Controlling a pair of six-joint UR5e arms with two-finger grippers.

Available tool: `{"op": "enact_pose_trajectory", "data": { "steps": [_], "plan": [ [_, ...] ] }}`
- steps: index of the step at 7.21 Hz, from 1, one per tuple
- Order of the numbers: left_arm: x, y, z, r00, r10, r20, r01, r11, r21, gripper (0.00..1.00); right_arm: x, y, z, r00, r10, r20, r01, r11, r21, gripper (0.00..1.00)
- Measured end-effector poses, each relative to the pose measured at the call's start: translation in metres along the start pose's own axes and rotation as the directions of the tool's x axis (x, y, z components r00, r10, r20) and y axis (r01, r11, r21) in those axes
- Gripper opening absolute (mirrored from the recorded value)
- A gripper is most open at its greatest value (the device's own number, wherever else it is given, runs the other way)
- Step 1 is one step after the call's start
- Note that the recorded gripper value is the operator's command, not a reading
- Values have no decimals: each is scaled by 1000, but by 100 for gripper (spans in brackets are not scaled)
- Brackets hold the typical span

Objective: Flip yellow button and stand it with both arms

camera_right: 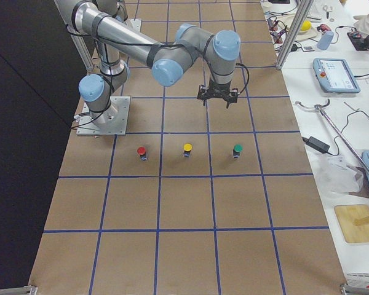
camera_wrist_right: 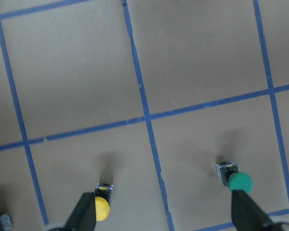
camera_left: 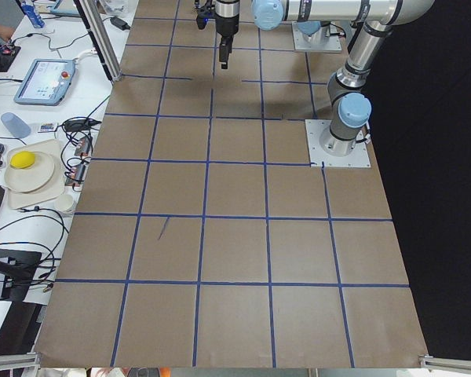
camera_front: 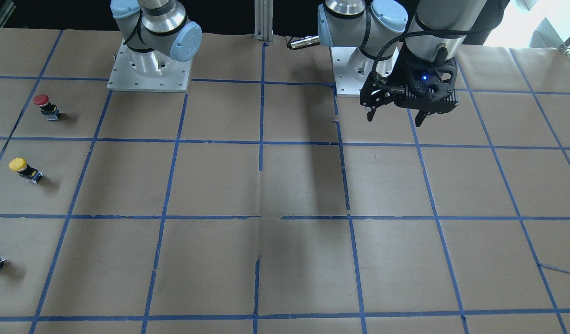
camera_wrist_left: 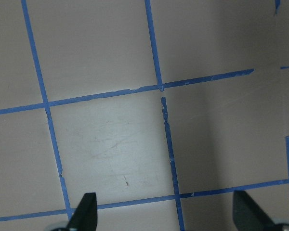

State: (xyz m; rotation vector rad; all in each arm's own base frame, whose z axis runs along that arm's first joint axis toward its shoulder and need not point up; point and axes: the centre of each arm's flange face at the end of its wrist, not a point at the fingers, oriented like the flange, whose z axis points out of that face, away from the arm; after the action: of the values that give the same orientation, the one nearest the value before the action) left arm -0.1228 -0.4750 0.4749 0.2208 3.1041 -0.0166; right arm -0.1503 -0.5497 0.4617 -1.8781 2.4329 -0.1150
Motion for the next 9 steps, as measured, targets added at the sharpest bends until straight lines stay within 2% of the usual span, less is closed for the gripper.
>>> {"op": "enact_pose_trajectory", "data": {
  "steps": [1, 2, 3, 4, 6, 7, 9],
  "plan": [
    [1, 1, 1, 1000, -1, -3, 1, 1000, 0, 100, -9, -36, -13, 995, 99, 5, -99, 995, 1, 100],
    [1, 1, 2, 1000, -2, -7, 2, 1000, -1, 100, -19, -77, -22, 981, 192, 1, -192, 981, 1, 100],
    [2, 1, 3, 1000, -4, -11, 4, 1000, 0, 100, -30, -117, -26, 959, 283, -4, -283, 959, 3, 100],
    [3, 1, 3, 1000, -4, -11, 4, 1000, -1, 100, -43, -161, -28, 921, 390, -7, -390, 921, 6, 100],
    [3, 1, 3, 1000, -4, -12, 4, 1000, 1, 100, -69, -243, -34, 810, 586, -19, -586, 810, 14, 100],
    [3, 1, 3, 1000, -4, -12, 4, 1000, 2, 100, -78, -269, -34, 739, 673, -28, -673, 740, 10, 100],
    [3, 1, 2, 1000, -4, -12, 4, 1000, 4, 100, -91, -295, -32, 573, 816, -78, -819, 574, -2, 100]
  ]
}}
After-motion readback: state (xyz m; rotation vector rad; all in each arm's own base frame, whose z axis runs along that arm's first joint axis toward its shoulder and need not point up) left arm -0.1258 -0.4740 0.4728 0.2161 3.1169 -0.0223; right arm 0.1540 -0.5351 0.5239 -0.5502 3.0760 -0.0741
